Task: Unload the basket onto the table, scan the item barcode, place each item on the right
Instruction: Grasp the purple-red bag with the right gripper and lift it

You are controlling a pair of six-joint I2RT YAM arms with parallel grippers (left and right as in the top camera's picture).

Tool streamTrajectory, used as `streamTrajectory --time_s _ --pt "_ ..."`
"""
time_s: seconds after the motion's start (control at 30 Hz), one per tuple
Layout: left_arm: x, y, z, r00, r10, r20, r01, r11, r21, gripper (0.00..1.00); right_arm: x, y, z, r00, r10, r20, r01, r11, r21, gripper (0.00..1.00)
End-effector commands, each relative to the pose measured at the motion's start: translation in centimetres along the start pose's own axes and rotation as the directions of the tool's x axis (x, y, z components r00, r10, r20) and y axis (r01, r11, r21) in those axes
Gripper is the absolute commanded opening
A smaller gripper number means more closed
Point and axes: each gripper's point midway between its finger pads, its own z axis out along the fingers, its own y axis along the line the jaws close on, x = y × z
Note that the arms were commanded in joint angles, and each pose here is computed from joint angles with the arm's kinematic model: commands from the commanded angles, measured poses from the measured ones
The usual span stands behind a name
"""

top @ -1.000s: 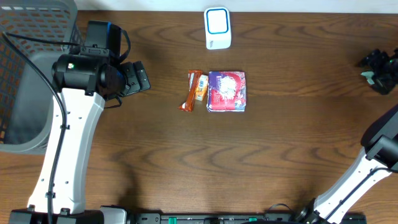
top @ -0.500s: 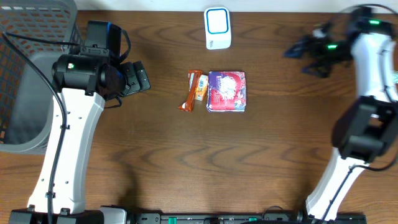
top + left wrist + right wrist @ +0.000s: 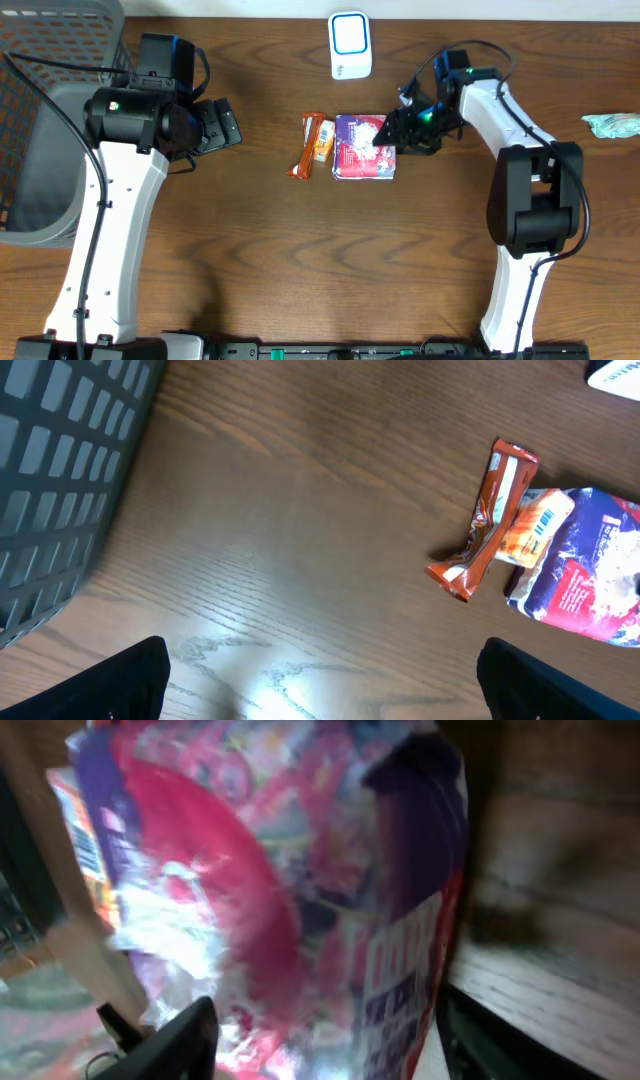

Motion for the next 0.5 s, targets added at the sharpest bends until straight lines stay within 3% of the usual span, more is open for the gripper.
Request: streamTrajectory --time_s 0.0,0.03,0.17,0.23,0.37,0.47 --pt "-0.1 0.3 -0.3 1.0 0.002 0.01 -0.002 1.0 -0.008 0.98 1.1 0.3 1.2 1.0 0.006 -0.016 -0.007 0.999 -0.033 0.45" --pt "-0.1 0.3 -0.3 1.0 0.002 0.01 -0.002 1.0 -0.007 0.98 1.2 -0.3 1.5 1.0 0.006 -0.013 -0.006 1.0 -0.023 0.37" --pt "-0.1 0.3 -0.3 1.0 0.002 0.01 -0.002 1.0 -0.008 0.98 1.5 -1.4 1.4 0.999 0.048 -0.014 -0.048 0.999 0.023 0.27" --pt "-0.1 0.3 -0.3 1.0 0.002 0.01 -0.002 1.0 -0.007 0.98 1.1 -0.9 0.6 1.0 -0.011 0.002 0.011 1.0 0.02 0.01" --pt "-0.1 0.3 -0.3 1.0 0.002 0.01 -0.002 1.0 -0.007 0.98 -0.1 1.6 -2.1 0.976 -0.208 0.067 0.207 0.978 0.025 0.01" --pt "-0.1 0.3 -0.3 1.0 0.002 0.01 -0.002 1.0 -0.008 0.98 -1.0 4.1 -4.4 0.916 -0.374 0.145 0.371 0.927 0.048 0.01"
